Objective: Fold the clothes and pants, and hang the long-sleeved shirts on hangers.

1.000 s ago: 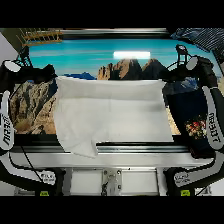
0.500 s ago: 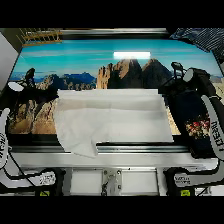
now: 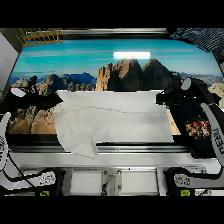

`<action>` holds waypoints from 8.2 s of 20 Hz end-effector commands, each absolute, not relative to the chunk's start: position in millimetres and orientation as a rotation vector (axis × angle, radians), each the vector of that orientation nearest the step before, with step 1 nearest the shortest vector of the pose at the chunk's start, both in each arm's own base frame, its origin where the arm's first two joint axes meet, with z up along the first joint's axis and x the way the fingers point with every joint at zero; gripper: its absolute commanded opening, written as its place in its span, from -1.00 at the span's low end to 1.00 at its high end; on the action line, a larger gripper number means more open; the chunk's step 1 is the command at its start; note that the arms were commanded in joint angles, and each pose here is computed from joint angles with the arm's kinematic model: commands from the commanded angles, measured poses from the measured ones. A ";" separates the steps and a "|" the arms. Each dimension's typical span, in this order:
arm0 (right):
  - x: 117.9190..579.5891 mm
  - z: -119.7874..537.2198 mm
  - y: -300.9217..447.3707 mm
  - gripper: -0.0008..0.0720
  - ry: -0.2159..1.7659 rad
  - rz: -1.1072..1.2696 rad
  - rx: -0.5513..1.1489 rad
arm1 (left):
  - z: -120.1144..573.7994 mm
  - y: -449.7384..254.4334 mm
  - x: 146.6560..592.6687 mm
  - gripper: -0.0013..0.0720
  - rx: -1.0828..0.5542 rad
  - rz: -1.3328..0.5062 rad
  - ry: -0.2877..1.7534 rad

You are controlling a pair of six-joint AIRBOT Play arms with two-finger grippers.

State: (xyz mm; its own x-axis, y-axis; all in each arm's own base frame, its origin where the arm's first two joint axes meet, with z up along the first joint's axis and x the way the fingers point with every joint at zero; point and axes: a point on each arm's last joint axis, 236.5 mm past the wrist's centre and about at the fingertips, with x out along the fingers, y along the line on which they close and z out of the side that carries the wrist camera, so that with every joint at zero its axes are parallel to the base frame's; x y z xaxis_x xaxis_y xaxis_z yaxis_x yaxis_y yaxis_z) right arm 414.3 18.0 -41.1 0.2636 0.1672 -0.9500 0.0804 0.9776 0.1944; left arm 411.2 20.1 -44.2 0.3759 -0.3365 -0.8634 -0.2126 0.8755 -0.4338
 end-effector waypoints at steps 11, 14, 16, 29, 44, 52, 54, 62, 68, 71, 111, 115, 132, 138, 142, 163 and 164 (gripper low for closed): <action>163.3 -89.1 -29.4 0.37 1.543 -0.470 0.757 | -23.1 -29.0 300.5 0.36 -0.514 -0.146 1.248; 173.8 -107.2 -17.4 0.37 1.467 -0.487 0.871 | -26.3 -35.3 292.1 0.36 -0.498 -0.148 1.224; 188.1 -112.9 -14.5 0.37 1.406 -0.483 0.927 | -24.1 -35.5 289.8 0.36 -0.494 -0.146 1.210; 221.9 -119.5 -9.3 -0.96 1.315 -0.412 0.868 | -38.6 0.7 258.7 0.36 -0.459 0.015 1.332; 217.6 -119.5 -6.7 -0.95 1.341 -0.366 0.819 | -126.0 -28.2 161.5 0.58 -0.610 0.071 1.814; 217.9 -119.2 -6.6 -0.96 1.341 -0.366 0.820 | -135.1 -58.5 156.9 0.20 -0.556 0.001 1.881; 220.2 -116.2 -7.5 -0.96 1.336 -0.354 0.806 | -127.8 -56.2 164.5 -0.95 -0.537 -0.008 1.825; 203.6 -55.3 -28.8 -0.96 1.534 -0.265 0.535 | -28.0 -37.0 191.2 -0.95 -0.504 -0.072 1.592; 233.1 -29.1 -22.5 -0.96 1.537 -0.203 0.473 | 3.7 -25.0 224.6 -0.94 -0.345 -0.082 1.552; 267.4 -27.9 -18.7 -0.96 1.548 -0.175 0.445 | 7.1 -14.6 272.7 -0.94 -0.322 -0.066 1.514; 406.8 -112.8 25.6 0.27 1.381 0.133 0.648 | -34.8 -128.8 400.7 -0.94 -0.338 -0.289 1.303; 413.1 -109.4 25.8 -0.96 1.354 0.128 0.638 | -32.5 -149.1 403.2 -0.94 -0.322 -0.314 1.274; 417.1 162.3 54.5 -0.96 1.247 0.266 0.130 | -100.9 -379.2 421.6 -0.94 -0.168 -0.663 1.397; 417.4 200.8 112.3 -0.96 1.135 0.375 0.059 | -129.0 -397.6 405.8 -0.94 -0.135 -0.692 1.503; 421.3 208.6 145.3 -0.96 1.075 0.442 0.041 | -126.1 -399.9 409.9 -0.94 -0.139 -0.695 1.486; 408.7 143.0 447.3 -0.96 0.927 0.981 0.181 | 149.8 -39.0 518.7 -0.94 -0.340 -0.224 0.987; 407.6 119.7 469.0 -0.95 0.934 0.988 0.181 | 162.5 -17.3 514.3 -0.94 -0.355 -0.188 0.960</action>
State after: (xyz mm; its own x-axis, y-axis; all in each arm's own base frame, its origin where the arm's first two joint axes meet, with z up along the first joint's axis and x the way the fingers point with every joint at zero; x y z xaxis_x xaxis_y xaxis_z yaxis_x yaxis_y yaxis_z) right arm 412.7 402.6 159.5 0.2364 0.7328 -0.6381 -0.6180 0.6201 0.4832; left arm 526.4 -83.1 124.7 0.4834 -0.3852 -0.7861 0.0820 0.9140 -0.3974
